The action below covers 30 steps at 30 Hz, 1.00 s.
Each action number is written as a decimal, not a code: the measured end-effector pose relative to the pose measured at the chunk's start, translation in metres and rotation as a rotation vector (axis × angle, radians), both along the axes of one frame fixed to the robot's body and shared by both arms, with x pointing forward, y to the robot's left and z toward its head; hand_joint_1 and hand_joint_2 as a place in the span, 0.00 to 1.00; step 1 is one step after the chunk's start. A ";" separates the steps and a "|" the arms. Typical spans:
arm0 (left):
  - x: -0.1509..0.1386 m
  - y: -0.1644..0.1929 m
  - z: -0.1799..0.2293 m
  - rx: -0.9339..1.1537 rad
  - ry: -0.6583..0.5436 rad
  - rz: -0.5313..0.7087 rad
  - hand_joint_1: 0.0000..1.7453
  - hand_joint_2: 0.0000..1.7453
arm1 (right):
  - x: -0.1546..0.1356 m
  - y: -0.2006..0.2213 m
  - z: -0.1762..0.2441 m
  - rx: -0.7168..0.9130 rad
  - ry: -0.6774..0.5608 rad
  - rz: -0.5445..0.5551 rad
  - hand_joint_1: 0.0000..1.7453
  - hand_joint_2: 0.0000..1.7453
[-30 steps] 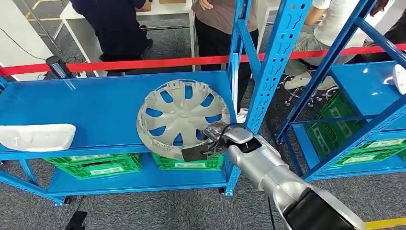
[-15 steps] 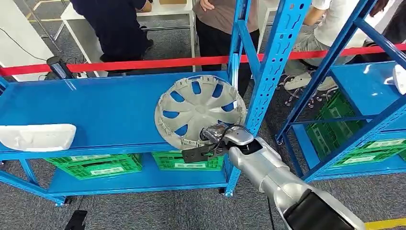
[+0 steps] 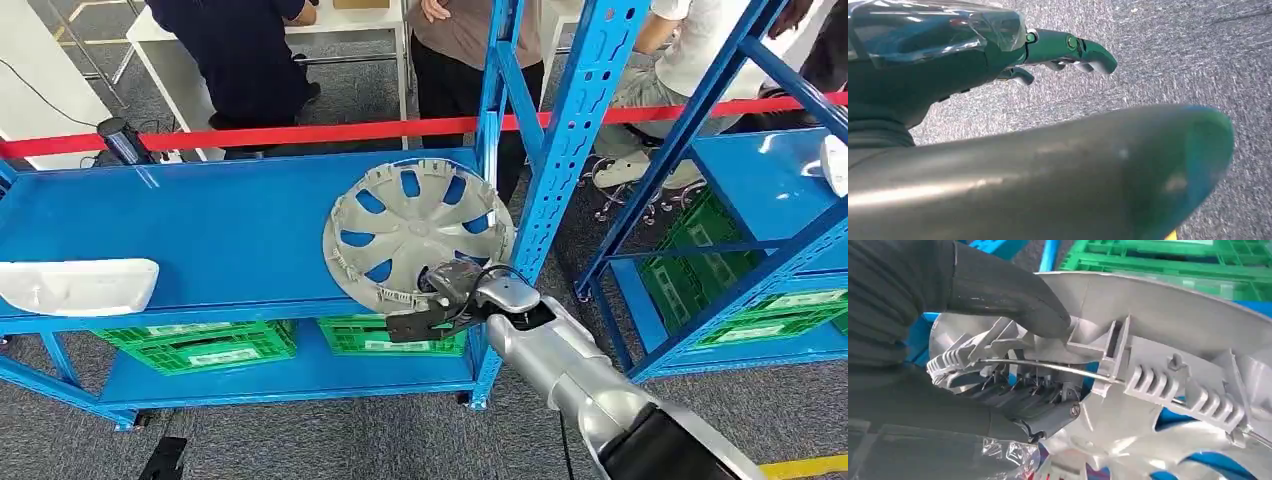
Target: Take the parts from the cabinet and place them on the table.
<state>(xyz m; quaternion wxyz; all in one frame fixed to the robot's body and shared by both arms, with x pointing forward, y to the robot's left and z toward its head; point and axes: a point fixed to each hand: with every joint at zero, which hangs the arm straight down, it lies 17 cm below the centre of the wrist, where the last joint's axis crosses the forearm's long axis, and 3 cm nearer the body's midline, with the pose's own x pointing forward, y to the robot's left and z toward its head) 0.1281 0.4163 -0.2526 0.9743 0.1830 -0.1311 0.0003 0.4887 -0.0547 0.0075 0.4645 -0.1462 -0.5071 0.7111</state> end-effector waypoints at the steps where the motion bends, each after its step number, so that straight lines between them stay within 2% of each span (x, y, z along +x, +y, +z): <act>1: 0.000 -0.001 0.000 -0.003 -0.002 0.004 0.00 0.00 | 0.000 0.003 0.003 0.033 -0.015 -0.001 1.00 1.00; 9: -0.004 -0.002 -0.001 -0.007 -0.007 0.011 0.00 0.00 | 0.006 0.003 0.020 0.149 -0.084 -0.021 1.00 1.00; 18: -0.003 -0.004 -0.002 0.000 -0.033 0.027 0.00 0.00 | 0.030 0.010 0.087 0.306 -0.264 -0.029 1.00 1.00; 23: 0.002 -0.008 -0.002 -0.001 -0.034 0.011 0.00 0.00 | 0.035 0.013 0.117 0.361 -0.327 0.003 1.00 1.00; 30: 0.003 -0.012 -0.003 -0.004 -0.034 0.011 0.00 0.00 | 0.032 0.022 0.136 0.394 -0.364 0.046 1.00 1.00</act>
